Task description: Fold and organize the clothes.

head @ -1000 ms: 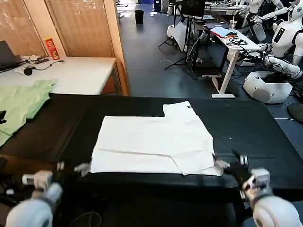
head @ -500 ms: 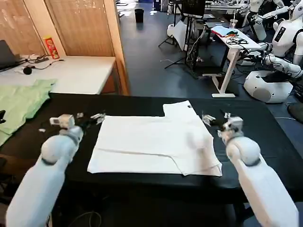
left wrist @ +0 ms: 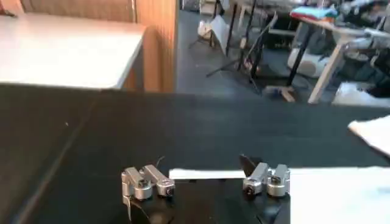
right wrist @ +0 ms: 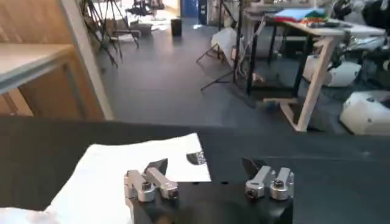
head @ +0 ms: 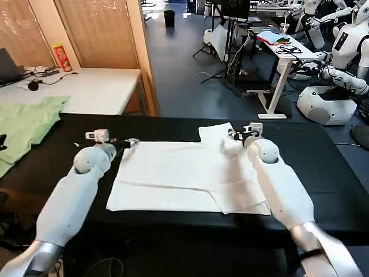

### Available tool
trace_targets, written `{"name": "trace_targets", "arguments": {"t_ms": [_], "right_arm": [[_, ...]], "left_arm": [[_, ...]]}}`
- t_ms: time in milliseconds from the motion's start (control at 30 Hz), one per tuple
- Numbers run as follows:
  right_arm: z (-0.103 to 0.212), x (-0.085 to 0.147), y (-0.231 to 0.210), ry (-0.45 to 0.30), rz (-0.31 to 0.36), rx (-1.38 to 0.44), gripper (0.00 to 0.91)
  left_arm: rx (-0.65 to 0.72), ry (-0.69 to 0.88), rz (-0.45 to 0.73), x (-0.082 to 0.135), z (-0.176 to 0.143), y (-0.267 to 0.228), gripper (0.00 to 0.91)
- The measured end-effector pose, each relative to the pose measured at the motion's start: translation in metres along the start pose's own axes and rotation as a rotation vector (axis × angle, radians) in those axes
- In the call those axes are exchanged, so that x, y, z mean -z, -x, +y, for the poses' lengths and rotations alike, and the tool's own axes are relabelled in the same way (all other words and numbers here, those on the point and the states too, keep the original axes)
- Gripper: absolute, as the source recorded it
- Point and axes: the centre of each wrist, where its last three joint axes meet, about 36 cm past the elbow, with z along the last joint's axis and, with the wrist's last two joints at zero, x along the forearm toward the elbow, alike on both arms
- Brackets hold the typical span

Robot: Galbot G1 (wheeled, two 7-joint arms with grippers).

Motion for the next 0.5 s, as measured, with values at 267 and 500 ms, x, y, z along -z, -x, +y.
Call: {"name": "trace_targets", "arguments": {"t_ms": [267, 500], "right_arm": [[0.0, -0.008, 0.011, -0.002, 0.036, 0.0, 0.878], [-0.002, -0.016, 0.015, -0.011, 0.053, 0.007, 0.878]], "left_arm": [[0.016, -0.01, 0.012, -0.004, 0.003, 0.013, 0.878], [0.03, -0.02, 0.034, -0.015, 0.006, 0.023, 0.722]]}}
